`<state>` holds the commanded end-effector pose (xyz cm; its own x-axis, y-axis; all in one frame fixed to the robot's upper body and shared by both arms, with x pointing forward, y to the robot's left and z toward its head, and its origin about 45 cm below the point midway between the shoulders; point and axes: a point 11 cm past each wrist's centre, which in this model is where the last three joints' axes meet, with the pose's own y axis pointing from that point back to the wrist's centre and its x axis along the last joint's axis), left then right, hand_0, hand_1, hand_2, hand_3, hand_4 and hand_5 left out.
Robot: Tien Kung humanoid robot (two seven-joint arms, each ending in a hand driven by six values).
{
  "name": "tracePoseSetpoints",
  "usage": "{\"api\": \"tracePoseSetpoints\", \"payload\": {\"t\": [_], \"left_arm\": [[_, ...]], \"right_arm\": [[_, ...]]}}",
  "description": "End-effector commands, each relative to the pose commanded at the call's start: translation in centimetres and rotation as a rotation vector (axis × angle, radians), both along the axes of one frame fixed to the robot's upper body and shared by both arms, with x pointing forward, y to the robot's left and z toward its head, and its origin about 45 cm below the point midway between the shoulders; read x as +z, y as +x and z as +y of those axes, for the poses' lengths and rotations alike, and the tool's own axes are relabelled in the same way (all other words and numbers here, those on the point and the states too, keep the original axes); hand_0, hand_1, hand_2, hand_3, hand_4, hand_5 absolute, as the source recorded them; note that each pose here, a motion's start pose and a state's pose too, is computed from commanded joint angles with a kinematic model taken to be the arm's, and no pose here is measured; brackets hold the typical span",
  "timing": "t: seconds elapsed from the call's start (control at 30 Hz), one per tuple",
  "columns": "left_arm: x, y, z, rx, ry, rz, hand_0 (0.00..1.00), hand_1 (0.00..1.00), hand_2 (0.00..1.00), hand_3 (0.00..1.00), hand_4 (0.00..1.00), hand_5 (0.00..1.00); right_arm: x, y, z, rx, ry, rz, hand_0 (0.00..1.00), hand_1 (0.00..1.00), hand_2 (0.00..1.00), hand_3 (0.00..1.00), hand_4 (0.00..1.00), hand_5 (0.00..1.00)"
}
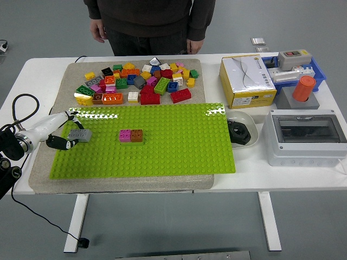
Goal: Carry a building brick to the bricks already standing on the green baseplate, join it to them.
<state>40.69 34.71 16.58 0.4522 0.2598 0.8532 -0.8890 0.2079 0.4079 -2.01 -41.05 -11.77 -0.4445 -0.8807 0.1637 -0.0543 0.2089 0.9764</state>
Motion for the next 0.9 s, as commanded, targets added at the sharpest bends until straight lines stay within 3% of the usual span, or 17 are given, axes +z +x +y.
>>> {"api": "tracePoseSetpoints", "payload": {"t": [0.27,0.9], "left_arm": [[-0.7,0.04,-0.5,0.004,0.01,0.017,0.945,0.998,0.974,0.425,0.73,0.002],[0.4,0.78,-3.5,-0.021,0.037,0.048,0.944,0.998,0.979,0.424,0.698,0.002]], "right_arm": [[0.0,0.2,0.0,0.004,0.0,-0.003,0.658,0.647,0.769,0.844,0.812,0.998],[0.1,0.3,-0.2,0.005,-0.004,-0.006,0.656,0.645,0.769,0.84,0.814,0.998]]}}
